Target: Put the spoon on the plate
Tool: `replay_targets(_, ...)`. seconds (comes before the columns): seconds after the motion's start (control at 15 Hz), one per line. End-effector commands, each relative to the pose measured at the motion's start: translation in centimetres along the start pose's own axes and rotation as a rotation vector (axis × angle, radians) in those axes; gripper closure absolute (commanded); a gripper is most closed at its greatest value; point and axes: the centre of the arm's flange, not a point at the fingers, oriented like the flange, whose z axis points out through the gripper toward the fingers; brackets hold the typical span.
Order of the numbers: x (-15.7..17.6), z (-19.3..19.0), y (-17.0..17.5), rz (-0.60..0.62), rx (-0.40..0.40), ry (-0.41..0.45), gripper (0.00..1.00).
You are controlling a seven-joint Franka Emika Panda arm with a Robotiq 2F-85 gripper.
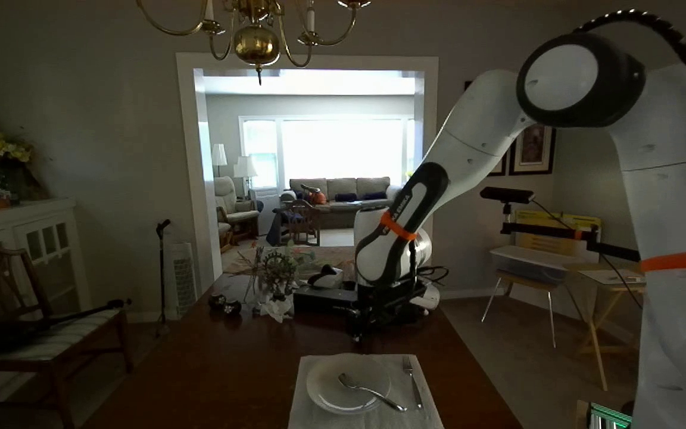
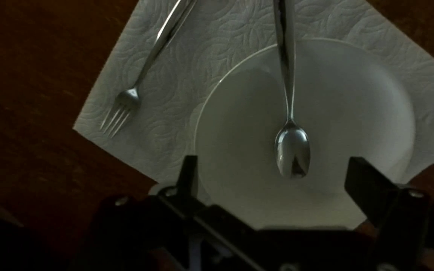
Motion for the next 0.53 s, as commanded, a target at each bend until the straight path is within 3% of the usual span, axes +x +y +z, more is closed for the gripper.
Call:
replay_targets(0.0, -3.0, -6.1, 1.1, 0.201, -0.002, 0.028, 0.00)
replay_targets(0.27, -4.5, -10.3, 3.7, 0.429, 0.022, 0.085, 0.00)
replay_targets(0.33, -2.0, -8.2, 2.8, 0.339, 0.032, 0.079, 0.00)
replay_targets(0.47, -2.7, -9.6, 3.8, 0.396, 0.042, 0.094, 0.00)
